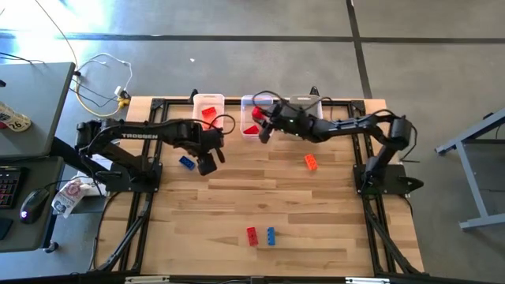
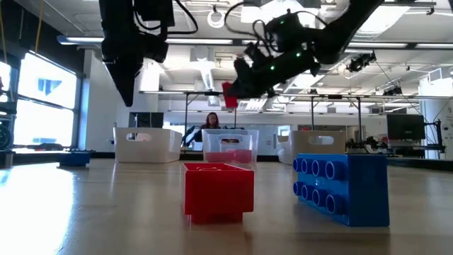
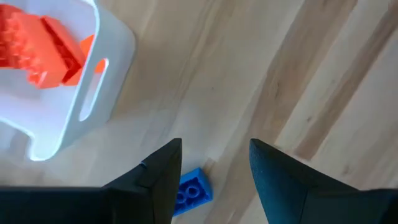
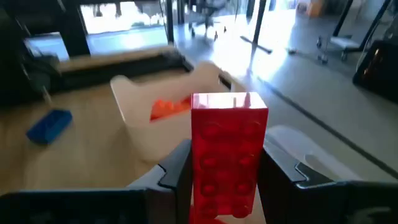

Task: Sort & place blocks by color
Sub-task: Put the red game piece into the transparent bin

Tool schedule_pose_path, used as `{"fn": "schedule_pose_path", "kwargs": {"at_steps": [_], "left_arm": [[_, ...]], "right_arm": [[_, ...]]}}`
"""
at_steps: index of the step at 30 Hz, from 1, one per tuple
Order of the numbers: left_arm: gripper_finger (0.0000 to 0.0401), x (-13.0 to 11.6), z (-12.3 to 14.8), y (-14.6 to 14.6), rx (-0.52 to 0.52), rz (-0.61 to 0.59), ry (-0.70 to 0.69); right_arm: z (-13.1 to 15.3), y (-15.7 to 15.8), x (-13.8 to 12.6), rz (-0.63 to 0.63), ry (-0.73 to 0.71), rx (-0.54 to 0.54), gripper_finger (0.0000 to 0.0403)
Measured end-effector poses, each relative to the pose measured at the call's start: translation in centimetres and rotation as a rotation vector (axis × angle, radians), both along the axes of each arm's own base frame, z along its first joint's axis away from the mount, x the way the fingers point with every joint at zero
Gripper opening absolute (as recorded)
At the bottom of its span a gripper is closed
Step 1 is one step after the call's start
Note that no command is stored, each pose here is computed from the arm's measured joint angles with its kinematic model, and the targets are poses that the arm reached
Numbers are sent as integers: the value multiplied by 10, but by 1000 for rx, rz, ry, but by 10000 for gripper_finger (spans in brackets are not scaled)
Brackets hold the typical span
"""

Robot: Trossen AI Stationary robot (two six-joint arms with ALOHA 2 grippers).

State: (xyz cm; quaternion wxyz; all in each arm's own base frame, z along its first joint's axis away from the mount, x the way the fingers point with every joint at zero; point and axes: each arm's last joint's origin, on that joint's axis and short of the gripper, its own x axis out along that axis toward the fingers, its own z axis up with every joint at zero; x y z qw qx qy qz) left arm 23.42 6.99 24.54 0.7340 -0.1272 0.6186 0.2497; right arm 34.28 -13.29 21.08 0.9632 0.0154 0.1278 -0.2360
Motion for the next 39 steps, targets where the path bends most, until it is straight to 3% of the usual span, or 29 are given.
{"fn": "schedule_pose_path", "kwargs": {"at_steps": [11,23,27,33,39], "left_arm": [[172,-5,-3,-9,59,-13,89],[172,-23,-38,-15,83,-4,219],[172,-28,-47,-17,68,-90,275],[172,-39,-60,-18,10,-227,355],[172,-48,-70,-19,-27,-354,425]], "right_arm": [[-13,-13,28,-80,239,114,111],[-23,-25,22,-145,380,241,111],[-23,-27,21,-108,372,267,116],[-23,-30,20,-111,369,277,167],[-23,-29,20,-104,368,278,191]]}}
